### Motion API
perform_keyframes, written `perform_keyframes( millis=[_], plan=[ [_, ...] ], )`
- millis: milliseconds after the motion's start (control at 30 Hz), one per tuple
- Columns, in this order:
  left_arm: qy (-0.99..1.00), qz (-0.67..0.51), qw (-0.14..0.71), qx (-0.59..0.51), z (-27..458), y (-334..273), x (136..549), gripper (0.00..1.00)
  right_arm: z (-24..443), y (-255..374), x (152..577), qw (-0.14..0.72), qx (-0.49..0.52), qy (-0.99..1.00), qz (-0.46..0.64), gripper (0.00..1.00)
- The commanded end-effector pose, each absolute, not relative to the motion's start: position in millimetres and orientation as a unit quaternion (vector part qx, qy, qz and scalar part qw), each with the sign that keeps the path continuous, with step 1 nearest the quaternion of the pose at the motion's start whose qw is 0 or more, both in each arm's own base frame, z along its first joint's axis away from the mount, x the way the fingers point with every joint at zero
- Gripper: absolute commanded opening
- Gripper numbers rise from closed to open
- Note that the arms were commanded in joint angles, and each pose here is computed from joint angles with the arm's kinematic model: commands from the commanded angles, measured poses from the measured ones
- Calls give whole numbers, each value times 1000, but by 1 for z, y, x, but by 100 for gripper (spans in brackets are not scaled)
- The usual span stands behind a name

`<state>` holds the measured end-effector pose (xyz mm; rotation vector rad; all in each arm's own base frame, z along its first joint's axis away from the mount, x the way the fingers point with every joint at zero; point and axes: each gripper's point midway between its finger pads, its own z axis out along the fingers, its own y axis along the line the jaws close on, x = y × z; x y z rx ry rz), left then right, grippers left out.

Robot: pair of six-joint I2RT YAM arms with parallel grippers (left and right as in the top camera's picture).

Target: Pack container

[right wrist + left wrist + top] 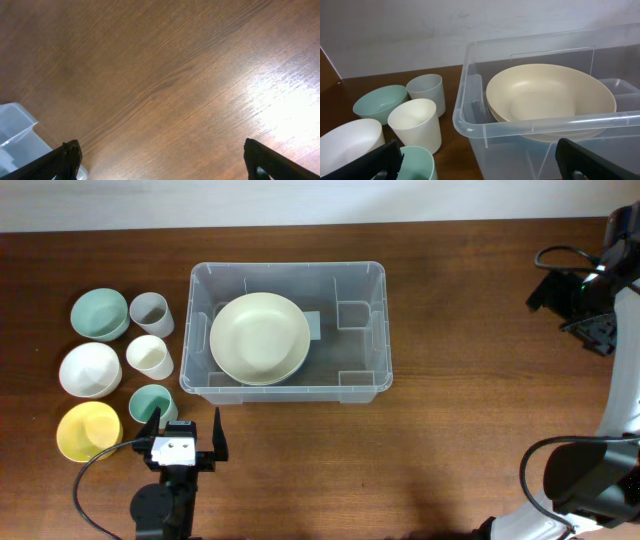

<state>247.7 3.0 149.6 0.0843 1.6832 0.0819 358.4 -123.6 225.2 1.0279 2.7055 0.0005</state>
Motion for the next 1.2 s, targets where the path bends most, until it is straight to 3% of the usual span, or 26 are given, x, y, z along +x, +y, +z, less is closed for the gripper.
perform_keyframes(
  millis=[0,133,1167],
  plan=[
    [749,37,661,30,146,6,248,100,214,-143,352,107,365,924,-52,99],
    [749,37,661,30,146,6,248,100,199,-161,344,90,369,919,-106,99],
    [749,37,661,29,146,6,248,100,187,-154,339,69,367,923,-92,99]
  ],
)
